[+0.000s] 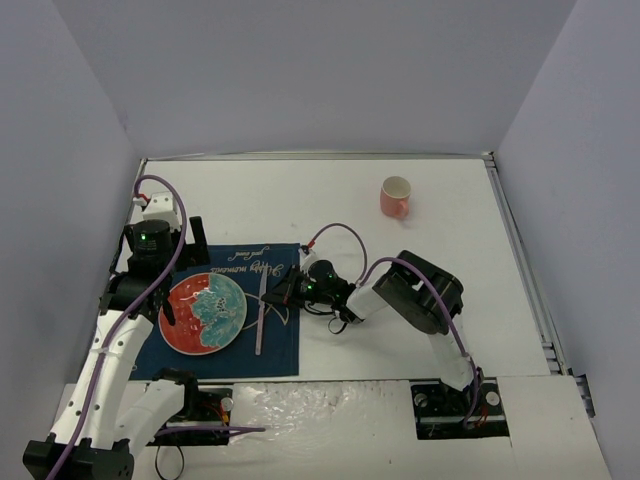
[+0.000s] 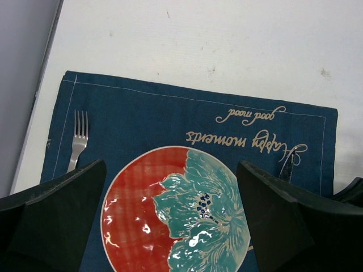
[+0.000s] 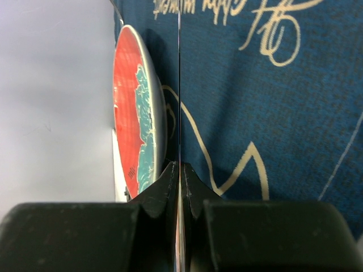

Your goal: Set the dinner table for one person

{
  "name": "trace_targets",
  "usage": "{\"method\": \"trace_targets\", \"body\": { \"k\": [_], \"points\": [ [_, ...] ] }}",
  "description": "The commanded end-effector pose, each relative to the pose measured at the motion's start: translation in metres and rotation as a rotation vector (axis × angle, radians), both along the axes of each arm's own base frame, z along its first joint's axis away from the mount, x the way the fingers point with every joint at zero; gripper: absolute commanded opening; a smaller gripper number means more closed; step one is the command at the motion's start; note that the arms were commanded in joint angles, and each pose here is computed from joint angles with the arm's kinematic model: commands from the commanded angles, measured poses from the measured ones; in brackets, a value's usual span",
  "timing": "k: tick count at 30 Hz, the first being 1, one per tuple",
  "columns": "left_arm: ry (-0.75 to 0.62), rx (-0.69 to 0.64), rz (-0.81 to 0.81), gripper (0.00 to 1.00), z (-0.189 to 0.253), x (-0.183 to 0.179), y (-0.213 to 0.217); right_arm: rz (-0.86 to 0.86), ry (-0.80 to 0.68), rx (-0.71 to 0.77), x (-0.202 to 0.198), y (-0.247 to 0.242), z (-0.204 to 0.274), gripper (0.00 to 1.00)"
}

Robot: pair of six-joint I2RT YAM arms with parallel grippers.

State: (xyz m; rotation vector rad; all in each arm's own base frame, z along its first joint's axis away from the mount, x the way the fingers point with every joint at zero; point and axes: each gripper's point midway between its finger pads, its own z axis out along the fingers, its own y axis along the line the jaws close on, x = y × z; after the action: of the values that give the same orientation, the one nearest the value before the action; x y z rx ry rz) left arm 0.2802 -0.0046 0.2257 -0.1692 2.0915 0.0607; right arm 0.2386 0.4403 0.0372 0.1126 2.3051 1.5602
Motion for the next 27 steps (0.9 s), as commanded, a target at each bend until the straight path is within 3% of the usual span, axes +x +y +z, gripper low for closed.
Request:
{"method": "trace_targets", "body": {
  "k": [1, 6, 17, 27],
  "points": [
    [-0.09, -0.016, 0.004, 0.97, 0.023, 0.008, 0.0, 0.015, -0.07, 0.069, 0.012, 0.013, 0.03, 0.0],
    [-0.087, -0.017, 0.002, 0.97, 0.022, 0.008, 0.0, 0.015, -0.063, 0.054, 0.014, 0.012, 0.025, 0.0],
    [-0.089, -0.021, -0.002, 0.97, 0.022, 0.008, -0.001, 0.004, -0.049, 0.015, 0.017, 0.007, 0.019, 0.2],
    [-0.086, -0.025, -0.005, 0.97, 0.021, 0.009, -0.002, -0.019, -0.077, -0.069, 0.025, 0.0, 0.016, 0.27]
  ]
}}
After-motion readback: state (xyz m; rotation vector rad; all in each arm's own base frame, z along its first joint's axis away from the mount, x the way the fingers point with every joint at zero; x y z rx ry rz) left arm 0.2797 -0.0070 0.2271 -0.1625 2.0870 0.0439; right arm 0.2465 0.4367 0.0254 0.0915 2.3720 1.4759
